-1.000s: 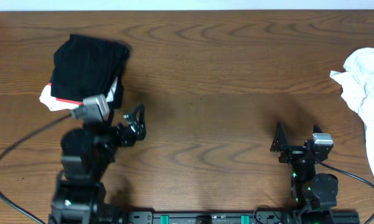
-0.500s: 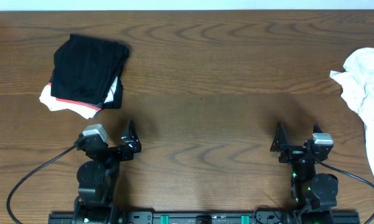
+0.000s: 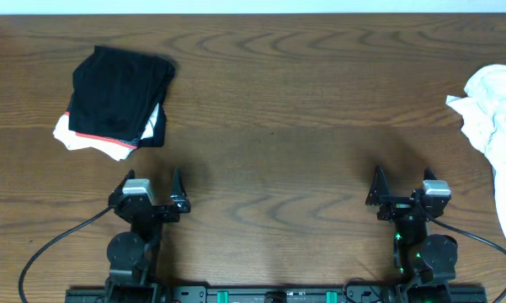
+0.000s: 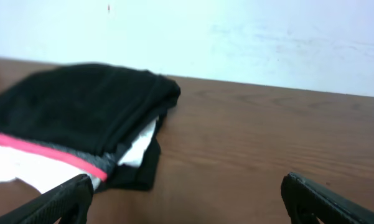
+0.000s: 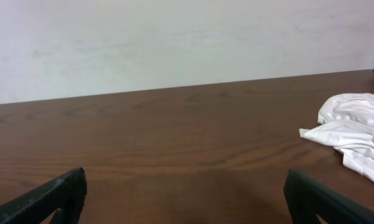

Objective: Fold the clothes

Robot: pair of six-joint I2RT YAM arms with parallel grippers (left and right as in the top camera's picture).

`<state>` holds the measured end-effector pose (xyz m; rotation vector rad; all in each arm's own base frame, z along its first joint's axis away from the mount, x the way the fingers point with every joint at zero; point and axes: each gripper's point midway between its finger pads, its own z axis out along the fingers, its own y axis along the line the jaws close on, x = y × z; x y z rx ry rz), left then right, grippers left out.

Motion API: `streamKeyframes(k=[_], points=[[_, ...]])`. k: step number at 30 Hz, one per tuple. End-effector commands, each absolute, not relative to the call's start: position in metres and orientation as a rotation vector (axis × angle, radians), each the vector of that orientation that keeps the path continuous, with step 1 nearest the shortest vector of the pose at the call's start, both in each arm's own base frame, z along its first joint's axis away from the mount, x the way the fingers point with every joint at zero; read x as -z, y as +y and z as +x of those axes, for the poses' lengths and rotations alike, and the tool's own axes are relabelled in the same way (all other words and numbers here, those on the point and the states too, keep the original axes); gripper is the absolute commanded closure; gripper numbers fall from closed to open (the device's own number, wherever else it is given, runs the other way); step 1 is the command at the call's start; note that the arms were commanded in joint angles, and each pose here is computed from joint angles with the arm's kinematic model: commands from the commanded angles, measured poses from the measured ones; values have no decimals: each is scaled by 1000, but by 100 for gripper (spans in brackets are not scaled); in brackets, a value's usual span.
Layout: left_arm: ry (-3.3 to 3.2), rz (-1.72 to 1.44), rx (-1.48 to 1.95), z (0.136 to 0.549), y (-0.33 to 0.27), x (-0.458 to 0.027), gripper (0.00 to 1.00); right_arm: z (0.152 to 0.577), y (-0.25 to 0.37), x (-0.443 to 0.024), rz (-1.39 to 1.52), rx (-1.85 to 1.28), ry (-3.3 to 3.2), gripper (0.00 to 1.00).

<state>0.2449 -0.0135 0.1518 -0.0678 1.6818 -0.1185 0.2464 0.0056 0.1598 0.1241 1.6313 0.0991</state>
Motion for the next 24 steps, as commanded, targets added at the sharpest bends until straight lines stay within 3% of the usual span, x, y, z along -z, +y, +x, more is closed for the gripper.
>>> streamKeyframes(k=[1,24], points=[[1724,26,34,243,-14,-137,2,246,1,-160,128,-73,1628,1],[1722,97,15,243,-18,-137,2,246,1,-160,128,-73,1628,1]])
